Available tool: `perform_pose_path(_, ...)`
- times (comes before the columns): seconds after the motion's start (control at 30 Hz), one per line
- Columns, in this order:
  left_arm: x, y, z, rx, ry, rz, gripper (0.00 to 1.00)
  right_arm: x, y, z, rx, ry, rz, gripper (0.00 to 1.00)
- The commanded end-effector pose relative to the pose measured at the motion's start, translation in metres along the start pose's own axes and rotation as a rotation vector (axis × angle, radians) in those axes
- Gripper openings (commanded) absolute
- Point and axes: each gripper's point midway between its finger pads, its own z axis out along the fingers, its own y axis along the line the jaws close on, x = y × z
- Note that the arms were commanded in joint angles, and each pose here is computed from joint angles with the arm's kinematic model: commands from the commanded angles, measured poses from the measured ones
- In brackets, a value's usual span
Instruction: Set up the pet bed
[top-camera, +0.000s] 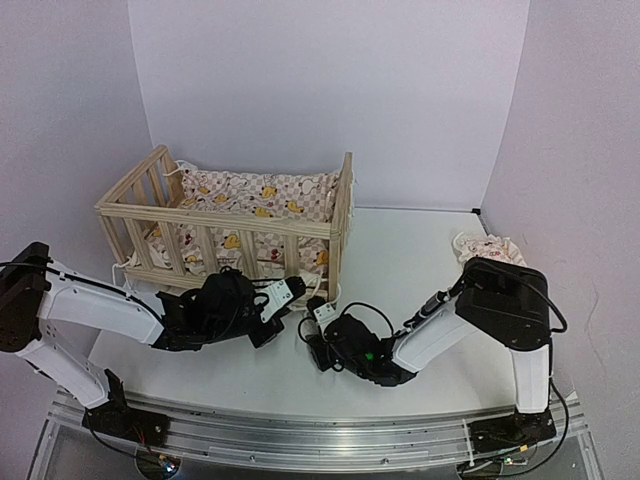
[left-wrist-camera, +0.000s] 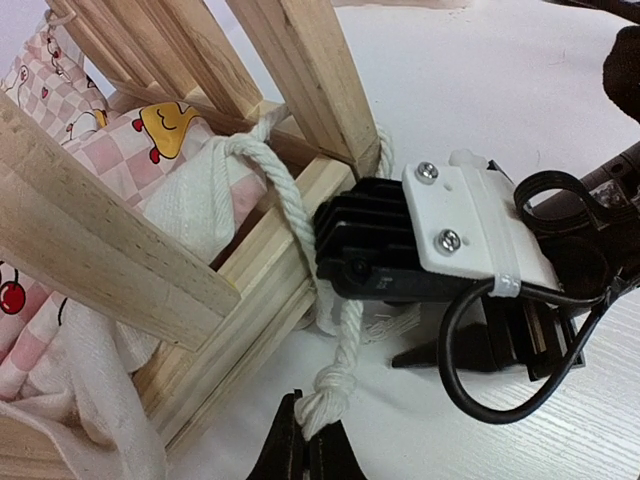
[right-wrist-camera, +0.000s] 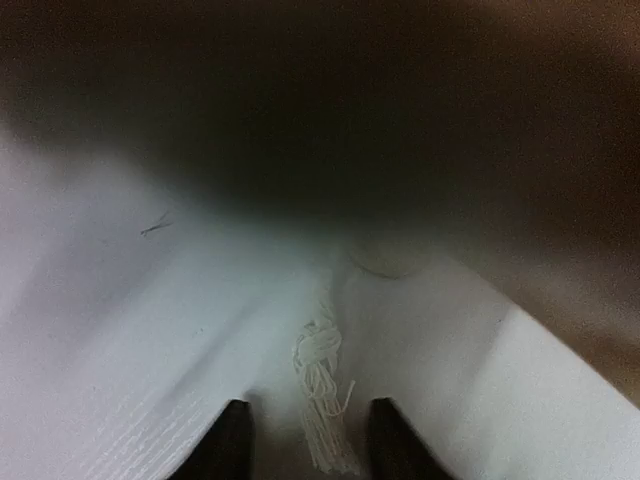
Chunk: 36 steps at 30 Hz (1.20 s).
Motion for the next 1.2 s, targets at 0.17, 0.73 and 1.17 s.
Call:
perform_pose_path(0.17, -0.009, -0.009, -0.005, 0.072, -0.043, -0.031, 0.00, 0.018, 0.006, -0.013, -0.076, 0.070, 0.018, 0.00)
perform_pose_path(0.73, 0.000, -0.053, 0.008, 0.284, -0.071, -0.095, 0.00, -0.025, 0.047, -0.121, -0.410, 0.062, 0.177, 0.00)
perform_pose_path(1.17, -0.029, -0.052, -0.006, 0.408, -0.046, -0.380, 0.58, -0.015, 0.068, -0.154, -0.585, 0.188, 0.150, 0.00)
